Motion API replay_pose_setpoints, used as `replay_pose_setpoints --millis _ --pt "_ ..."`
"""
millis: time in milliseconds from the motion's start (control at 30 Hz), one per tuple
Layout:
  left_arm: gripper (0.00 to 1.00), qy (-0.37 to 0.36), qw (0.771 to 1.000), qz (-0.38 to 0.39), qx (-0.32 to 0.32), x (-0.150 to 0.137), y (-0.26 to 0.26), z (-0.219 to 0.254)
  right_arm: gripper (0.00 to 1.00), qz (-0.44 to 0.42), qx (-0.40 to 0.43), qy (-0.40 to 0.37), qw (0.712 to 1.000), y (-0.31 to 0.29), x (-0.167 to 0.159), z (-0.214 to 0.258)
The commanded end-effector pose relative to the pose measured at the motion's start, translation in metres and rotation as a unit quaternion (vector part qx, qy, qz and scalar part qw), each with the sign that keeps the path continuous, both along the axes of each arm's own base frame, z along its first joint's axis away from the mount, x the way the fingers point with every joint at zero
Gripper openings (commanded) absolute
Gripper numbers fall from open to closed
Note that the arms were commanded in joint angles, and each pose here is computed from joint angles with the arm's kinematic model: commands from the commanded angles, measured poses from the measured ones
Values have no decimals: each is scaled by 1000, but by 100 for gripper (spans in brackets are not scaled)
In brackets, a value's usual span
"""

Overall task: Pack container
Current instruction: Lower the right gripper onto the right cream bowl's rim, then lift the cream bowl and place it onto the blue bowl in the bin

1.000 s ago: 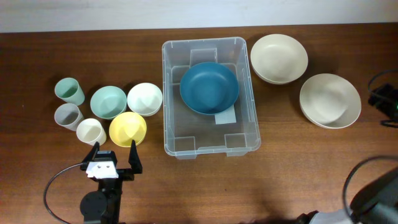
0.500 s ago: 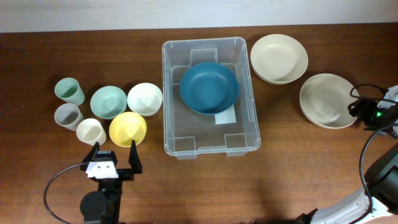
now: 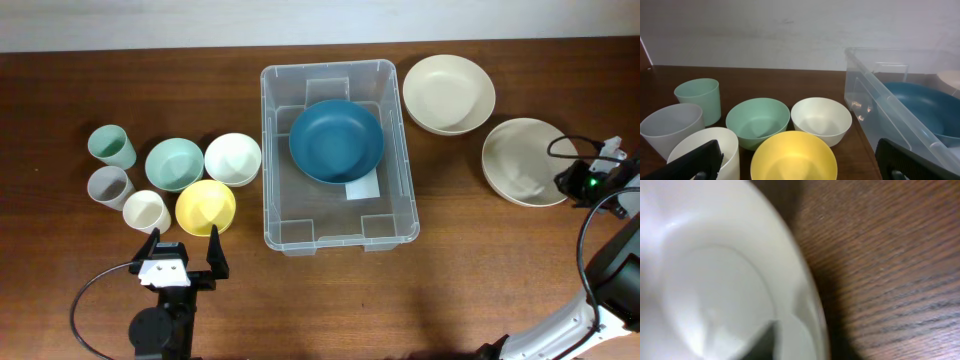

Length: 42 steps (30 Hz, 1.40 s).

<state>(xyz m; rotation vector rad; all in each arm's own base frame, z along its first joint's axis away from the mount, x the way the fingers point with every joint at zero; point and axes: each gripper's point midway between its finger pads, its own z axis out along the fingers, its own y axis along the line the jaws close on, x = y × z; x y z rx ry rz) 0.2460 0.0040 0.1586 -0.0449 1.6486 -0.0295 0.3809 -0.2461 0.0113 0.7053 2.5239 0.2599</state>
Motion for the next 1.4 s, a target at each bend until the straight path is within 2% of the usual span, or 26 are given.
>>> replay_pose_setpoints --millis 0,167,300,433,667,800,900,1067,1367 --pt "100 0 1000 -5 9 0 -2 -2 5 2 8 2 1000 2 1 -6" --pt "100 0 1000 -5 9 0 -2 -2 4 -8 11 -1 1000 0 2 -1" --pt "100 0 1000 -5 9 0 -2 -2 4 -4 5 -21 1000 1 5 23" --pt "100 0 1000 -5 9 0 -2 -2 4 9 -10 -72 997 6 13 81" --pt "100 0 1000 -5 9 0 -2 -2 4 37 -54 -157 985 33 8 184" --pt "100 0 1000 -5 9 0 -2 -2 4 89 -55 -210 972 81 16 231" --pt "100 0 1000 -5 9 0 -2 -2 4 141 -58 -227 962 127 28 246" --pt "100 0 1000 -5 9 0 -2 -2 4 207 -93 -219 949 201 52 244" --pt "100 0 1000 -5 9 0 -2 -2 4 255 -205 -240 914 319 77 251"
